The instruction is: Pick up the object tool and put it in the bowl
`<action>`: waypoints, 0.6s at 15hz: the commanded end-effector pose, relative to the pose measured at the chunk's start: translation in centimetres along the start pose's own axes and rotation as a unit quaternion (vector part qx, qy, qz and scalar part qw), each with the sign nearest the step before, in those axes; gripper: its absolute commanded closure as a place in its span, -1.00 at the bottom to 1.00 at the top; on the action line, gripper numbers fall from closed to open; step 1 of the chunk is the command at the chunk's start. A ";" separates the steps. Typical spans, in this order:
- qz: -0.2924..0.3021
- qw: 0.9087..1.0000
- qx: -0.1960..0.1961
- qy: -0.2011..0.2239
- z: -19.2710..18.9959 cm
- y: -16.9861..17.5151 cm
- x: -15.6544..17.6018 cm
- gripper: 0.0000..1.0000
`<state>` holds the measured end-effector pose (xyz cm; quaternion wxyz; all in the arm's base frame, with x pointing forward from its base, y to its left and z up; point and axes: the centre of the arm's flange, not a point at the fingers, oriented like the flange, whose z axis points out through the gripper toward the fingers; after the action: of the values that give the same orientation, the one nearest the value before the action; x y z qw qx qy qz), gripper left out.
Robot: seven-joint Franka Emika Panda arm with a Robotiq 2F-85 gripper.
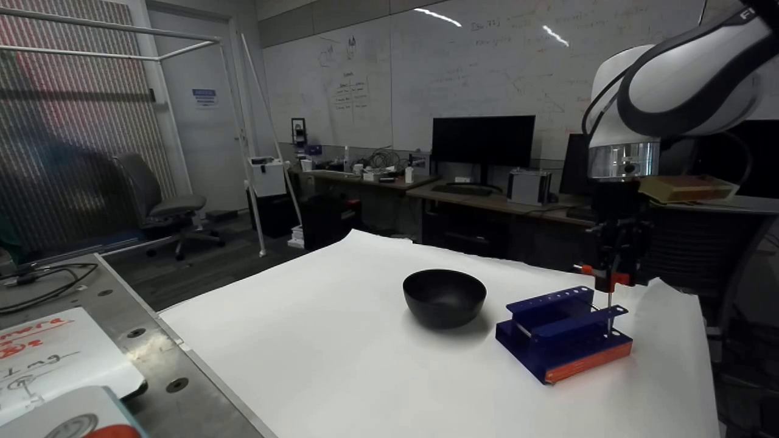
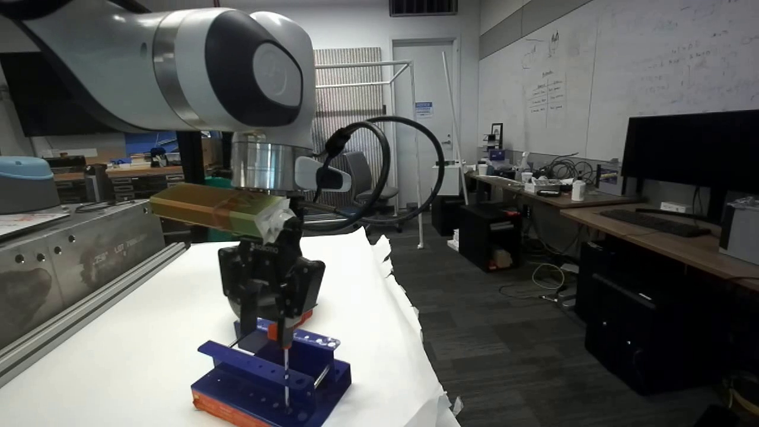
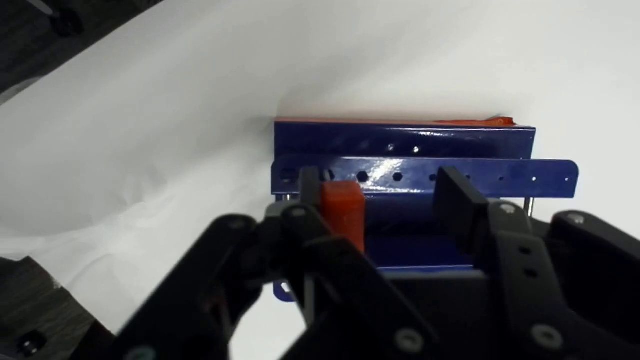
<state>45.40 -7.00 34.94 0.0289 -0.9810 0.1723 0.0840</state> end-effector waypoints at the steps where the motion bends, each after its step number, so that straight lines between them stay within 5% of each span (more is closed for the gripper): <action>1: 0.009 1.000 -0.013 0.001 -0.5 0.8 0.9 0.43; 5: 0.023 1.000 -0.007 0.005 -0.4 2.4 1.4 0.98; 9: 0.009 1.000 -0.012 0.024 -3.8 1.7 -0.4 0.89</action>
<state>45.36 -9.28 35.14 0.0249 -0.9777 0.1918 0.0822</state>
